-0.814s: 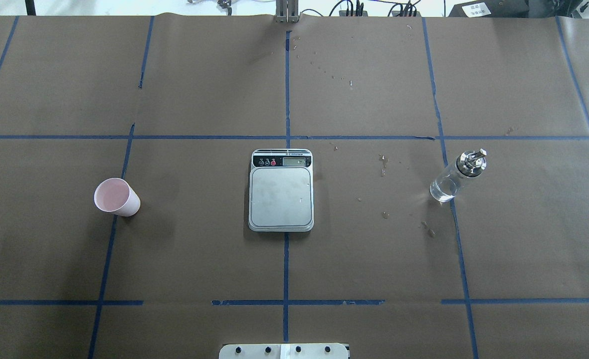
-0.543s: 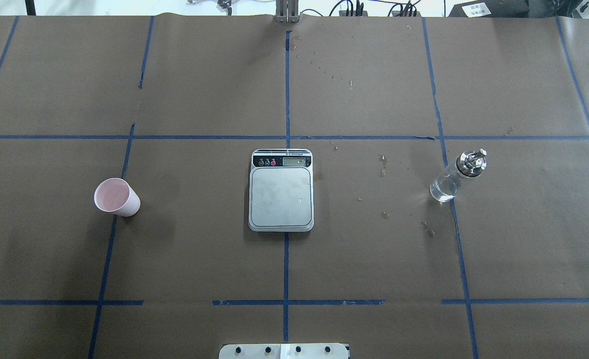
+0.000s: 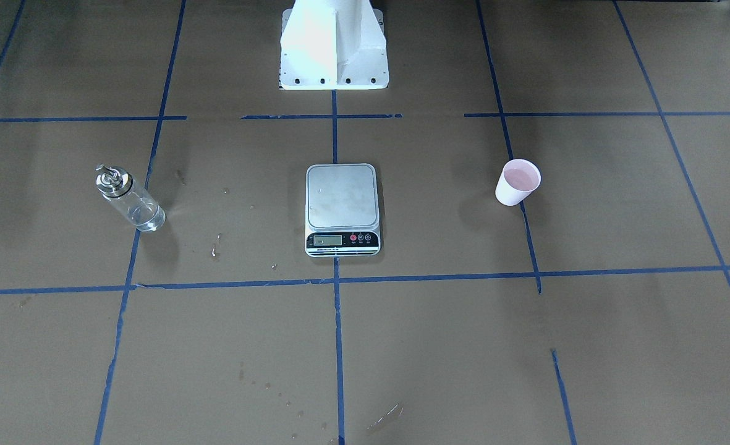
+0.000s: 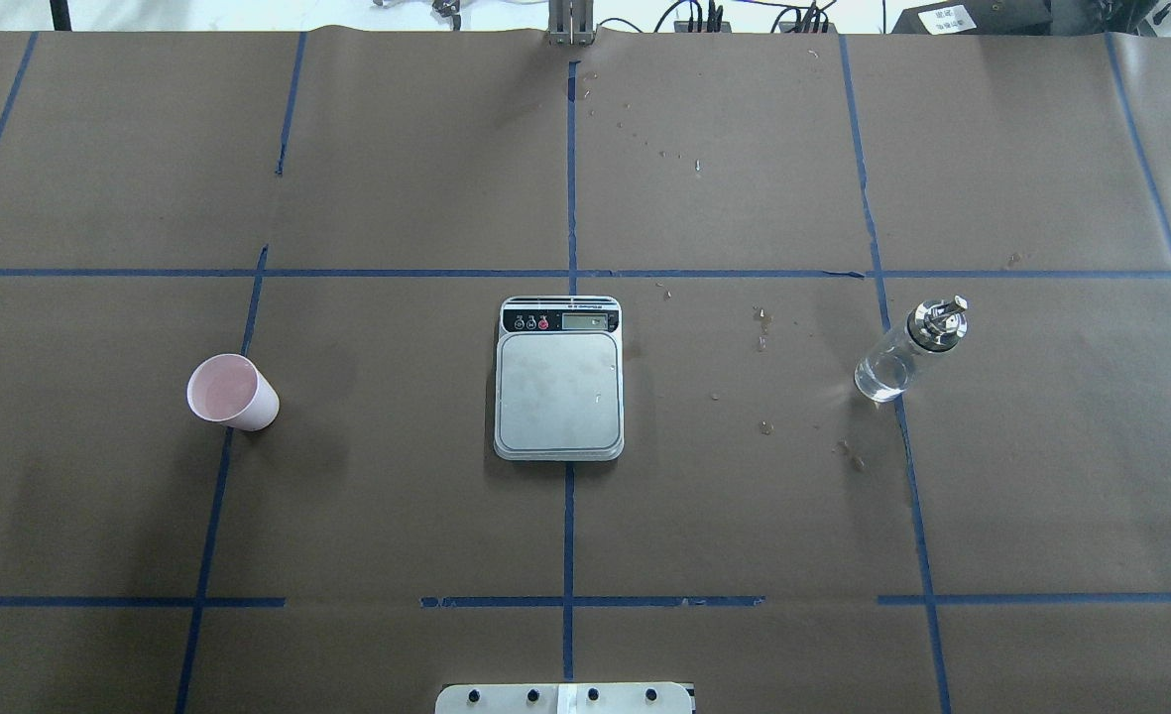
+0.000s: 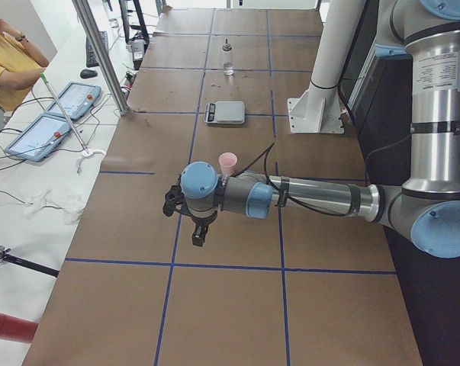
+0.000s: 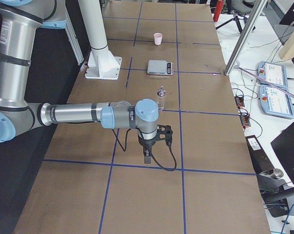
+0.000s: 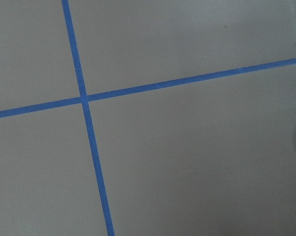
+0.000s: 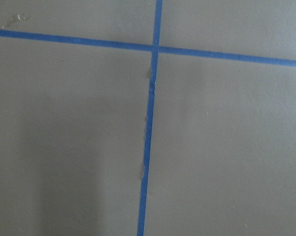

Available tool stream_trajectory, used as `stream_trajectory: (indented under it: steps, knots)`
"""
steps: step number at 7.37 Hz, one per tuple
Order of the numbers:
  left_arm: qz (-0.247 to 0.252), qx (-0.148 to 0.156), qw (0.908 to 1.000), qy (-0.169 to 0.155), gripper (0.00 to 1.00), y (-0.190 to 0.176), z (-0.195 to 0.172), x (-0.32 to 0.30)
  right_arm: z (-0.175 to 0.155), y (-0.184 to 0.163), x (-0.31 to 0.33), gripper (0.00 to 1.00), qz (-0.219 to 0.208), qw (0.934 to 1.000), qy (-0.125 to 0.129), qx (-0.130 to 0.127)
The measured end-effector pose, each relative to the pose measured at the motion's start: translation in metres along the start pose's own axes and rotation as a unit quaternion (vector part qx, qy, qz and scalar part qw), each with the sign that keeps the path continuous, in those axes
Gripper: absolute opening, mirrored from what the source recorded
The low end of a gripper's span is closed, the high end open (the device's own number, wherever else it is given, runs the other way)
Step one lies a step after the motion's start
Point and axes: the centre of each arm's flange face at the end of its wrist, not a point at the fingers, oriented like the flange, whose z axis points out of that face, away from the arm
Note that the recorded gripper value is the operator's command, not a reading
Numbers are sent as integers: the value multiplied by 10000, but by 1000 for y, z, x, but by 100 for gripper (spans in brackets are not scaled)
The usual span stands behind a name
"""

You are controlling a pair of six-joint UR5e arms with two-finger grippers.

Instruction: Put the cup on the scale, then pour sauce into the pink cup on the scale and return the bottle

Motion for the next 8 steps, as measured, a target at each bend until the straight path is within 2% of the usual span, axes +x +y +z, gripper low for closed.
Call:
stream_trajectory:
  steps: [2, 3, 4, 6, 7, 8]
  knots:
    - [532, 517, 9971, -167, 100, -12, -18, 15, -7, -14, -7, 100, -176, 9990, -41, 402]
    - [810, 778, 9936, -74, 100, -16, -23, 22, -16, -26, -15, 100, -252, 9975, -66, 653]
    - [1242, 1168, 9853, 85, 100, -22, -32, 34, -24, -37, -23, 100, -364, 9957, -93, 849]
    - [2187, 2047, 9540, 101, 100, -45, -58, 61, -34, -50, -35, 100, -562, 9924, -117, 1086]
    - [2481, 2321, 9405, 97, 100, -59, -69, 72, -37, -54, -40, 100, -716, 9893, -142, 1260]
    - [2631, 2457, 9329, 98, 100, -66, -75, 78, -36, -56, -43, 100, -858, 9863, -171, 1399]
